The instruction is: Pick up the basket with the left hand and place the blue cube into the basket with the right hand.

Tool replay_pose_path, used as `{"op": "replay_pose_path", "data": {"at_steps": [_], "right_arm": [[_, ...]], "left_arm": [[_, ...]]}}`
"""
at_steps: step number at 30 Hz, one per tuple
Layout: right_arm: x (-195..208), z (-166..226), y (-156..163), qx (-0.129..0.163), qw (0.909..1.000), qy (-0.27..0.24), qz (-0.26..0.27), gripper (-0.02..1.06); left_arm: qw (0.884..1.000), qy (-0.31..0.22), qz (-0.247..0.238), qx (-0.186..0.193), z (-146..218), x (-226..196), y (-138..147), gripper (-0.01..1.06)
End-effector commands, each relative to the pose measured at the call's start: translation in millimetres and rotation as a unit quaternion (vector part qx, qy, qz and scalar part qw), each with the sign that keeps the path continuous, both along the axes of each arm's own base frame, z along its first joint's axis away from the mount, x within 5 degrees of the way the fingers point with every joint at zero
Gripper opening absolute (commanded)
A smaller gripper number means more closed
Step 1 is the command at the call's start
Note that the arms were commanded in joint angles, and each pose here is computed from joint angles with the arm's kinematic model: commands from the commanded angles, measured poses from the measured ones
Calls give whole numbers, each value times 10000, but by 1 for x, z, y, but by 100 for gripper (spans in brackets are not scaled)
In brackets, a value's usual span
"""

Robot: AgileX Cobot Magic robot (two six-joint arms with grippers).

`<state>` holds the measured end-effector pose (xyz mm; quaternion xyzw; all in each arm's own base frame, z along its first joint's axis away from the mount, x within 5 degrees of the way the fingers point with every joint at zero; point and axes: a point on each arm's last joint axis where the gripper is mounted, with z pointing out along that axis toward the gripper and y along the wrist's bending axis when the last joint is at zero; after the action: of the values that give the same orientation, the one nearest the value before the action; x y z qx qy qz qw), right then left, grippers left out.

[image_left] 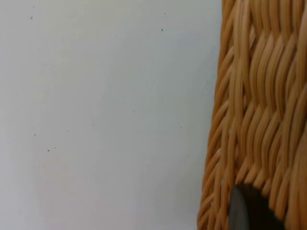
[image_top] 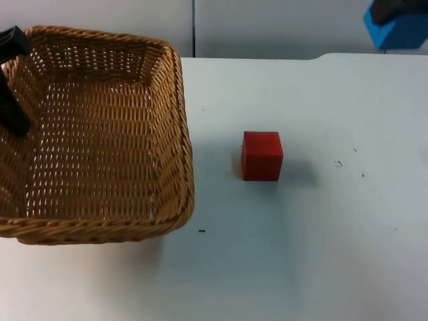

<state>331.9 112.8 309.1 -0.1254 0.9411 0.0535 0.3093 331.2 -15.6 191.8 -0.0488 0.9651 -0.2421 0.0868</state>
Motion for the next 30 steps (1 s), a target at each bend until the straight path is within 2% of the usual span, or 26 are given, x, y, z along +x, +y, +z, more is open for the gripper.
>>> {"op": "replay_pose_path", "data": {"at_steps": [1, 8, 12, 13, 18, 26, 30], "right_arm": [[-18, 25, 9, 66, 9991, -331, 264, 0], [-50, 51, 47, 326, 9914, -803, 977, 0], [-68, 52, 89, 583, 9785, -1103, 1644, 0], [-68, 52, 89, 583, 9785, -1103, 1644, 0], [-74, 36, 130, 782, 9663, -1209, 2131, 0], [-68, 2, 165, 834, 9612, -1129, 2375, 0], [-59, -17, 175, 806, 9619, -1085, 2376, 0]], "left_arm": [[9999, -23, 35, -159, 5, 1, -1, 0], [9998, -23, 40, -167, 5, 1, -2, 0], [9998, -23, 40, -167, 5, 1, -2, 0], [9998, -23, 40, -167, 5, 1, -2, 0], [9998, -16, 41, -180, 5, 1, -2, 0], [9998, -16, 41, -180, 5, 1, -2, 0], [9998, -53, -19, -174, 5, 1, -2, 0]]}}
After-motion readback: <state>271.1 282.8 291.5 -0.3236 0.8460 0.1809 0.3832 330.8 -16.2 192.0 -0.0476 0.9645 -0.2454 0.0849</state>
